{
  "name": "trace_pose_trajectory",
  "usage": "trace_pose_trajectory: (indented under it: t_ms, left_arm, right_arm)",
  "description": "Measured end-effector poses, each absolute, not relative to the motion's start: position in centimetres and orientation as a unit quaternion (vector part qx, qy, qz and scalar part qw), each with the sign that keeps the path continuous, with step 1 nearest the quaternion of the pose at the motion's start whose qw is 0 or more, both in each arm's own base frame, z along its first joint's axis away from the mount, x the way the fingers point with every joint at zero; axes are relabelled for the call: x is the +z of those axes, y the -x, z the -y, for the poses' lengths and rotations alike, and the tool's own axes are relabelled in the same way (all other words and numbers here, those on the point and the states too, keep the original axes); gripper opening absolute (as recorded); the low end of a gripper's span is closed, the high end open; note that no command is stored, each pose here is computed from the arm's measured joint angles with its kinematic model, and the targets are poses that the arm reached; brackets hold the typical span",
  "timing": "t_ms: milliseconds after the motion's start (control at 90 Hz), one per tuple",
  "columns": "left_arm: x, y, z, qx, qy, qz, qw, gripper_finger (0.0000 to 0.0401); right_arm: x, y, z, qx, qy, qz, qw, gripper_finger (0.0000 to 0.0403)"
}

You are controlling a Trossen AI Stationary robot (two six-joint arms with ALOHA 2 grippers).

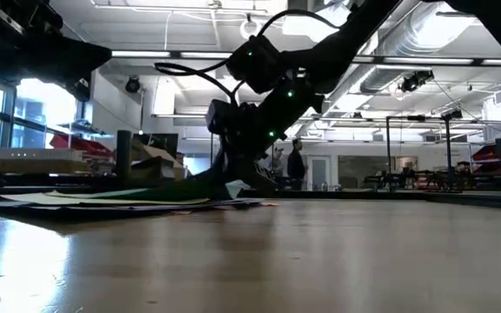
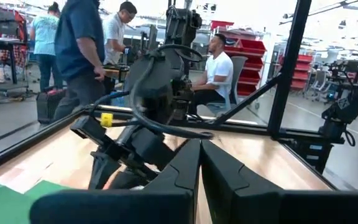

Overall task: Organize paper
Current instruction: Put the green paper to the bottom right

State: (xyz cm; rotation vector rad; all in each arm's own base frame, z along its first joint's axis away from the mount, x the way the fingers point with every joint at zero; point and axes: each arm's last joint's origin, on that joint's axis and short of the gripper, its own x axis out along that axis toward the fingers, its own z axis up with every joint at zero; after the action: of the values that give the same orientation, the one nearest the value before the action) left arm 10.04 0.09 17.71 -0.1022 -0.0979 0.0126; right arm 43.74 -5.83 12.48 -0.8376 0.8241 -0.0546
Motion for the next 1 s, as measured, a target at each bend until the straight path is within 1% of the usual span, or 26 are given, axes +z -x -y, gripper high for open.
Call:
trace_pose_trajectory:
  t_ms: [56, 156, 244, 333, 478, 544, 622, 700, 756, 811, 856, 922, 1000]
  left_arm:
    - [17.7, -10.0, -0.1, 0.006, 0.051, 0.049, 0.997, 0.0000]
    - [17.7, -10.0, -0.1, 0.006, 0.056, 0.049, 0.997, 0.0000]
    - [17.7, -10.0, -0.1, 0.005, 0.065, 0.049, 0.997, 0.0000]
    - [17.7, -10.0, -0.1, 0.005, 0.065, 0.049, 0.997, 0.0000]
    - [17.7, -10.0, -0.1, 0.005, 0.065, 0.049, 0.997, 0.0000]
    - [17.7, -10.0, -0.1, 0.005, 0.065, 0.049, 0.997, 0.0000]
    - [17.7, -10.0, -0.1, 0.005, 0.065, 0.049, 0.997, 0.0000]
    - [17.7, -10.0, -0.1, 0.005, 0.065, 0.049, 0.997, 0.0000]
    - [17.7, -10.0, -0.1, 0.005, 0.065, 0.049, 0.997, 0.0000]
    - [17.7, -10.1, -0.1, 0.005, 0.066, 0.047, 0.997, 0.0000]
    - [17.6, -10.1, -0.1, 0.005, 0.072, 0.044, 0.996, 0.0000]
    - [17.6, -10.1, -0.1, 0.005, 0.077, 0.042, 0.996, 0.0000]
    - [17.5, -10.1, -0.1, 0.006, 0.077, 0.039, 0.996, 0.0000]
  right_arm:
    - [12.5, -43.7, 6.1, -0.028, 0.395, -0.390, 0.831, 0.0010]
    - [12.9, -43.4, 5.9, -0.042, 0.400, -0.405, 0.821, 0.0002]
    - [14.4, -42.7, 5.0, -0.048, 0.395, -0.426, 0.812, 0.0000]
    - [16.1, -41.3, 3.7, -0.041, 0.357, -0.461, 0.812, 0.0000]
    - [18.2, -38.0, 0.8, -0.032, 0.279, -0.543, 0.791, 0.0000]
    - [18.7, -37.0, -0.5, -0.028, 0.254, -0.565, 0.785, 0.0000]
    - [18.7, -37.1, -1.7, -0.003, 0.249, -0.555, 0.794, 0.0000]
    - [18.1, -38.1, -1.9, 0.035, 0.271, -0.526, 0.805, 0.0000]
    - [17.4, -38.9, -1.1, 0.037, 0.296, -0.512, 0.806, 0.0000]
    - [17.2, -39.5, 0.6, 0.007, 0.312, -0.502, 0.806, 0.0001]
    - [17.4, -39.7, 2.5, -0.019, 0.301, -0.494, 0.815, 0.0004]
    - [18.7, -39.4, 6.2, -0.047, 0.251, -0.471, 0.844, 0.0014]
    - [19.9, -38.4, 11.3, -0.069, 0.158, -0.438, 0.882, 0.0035]
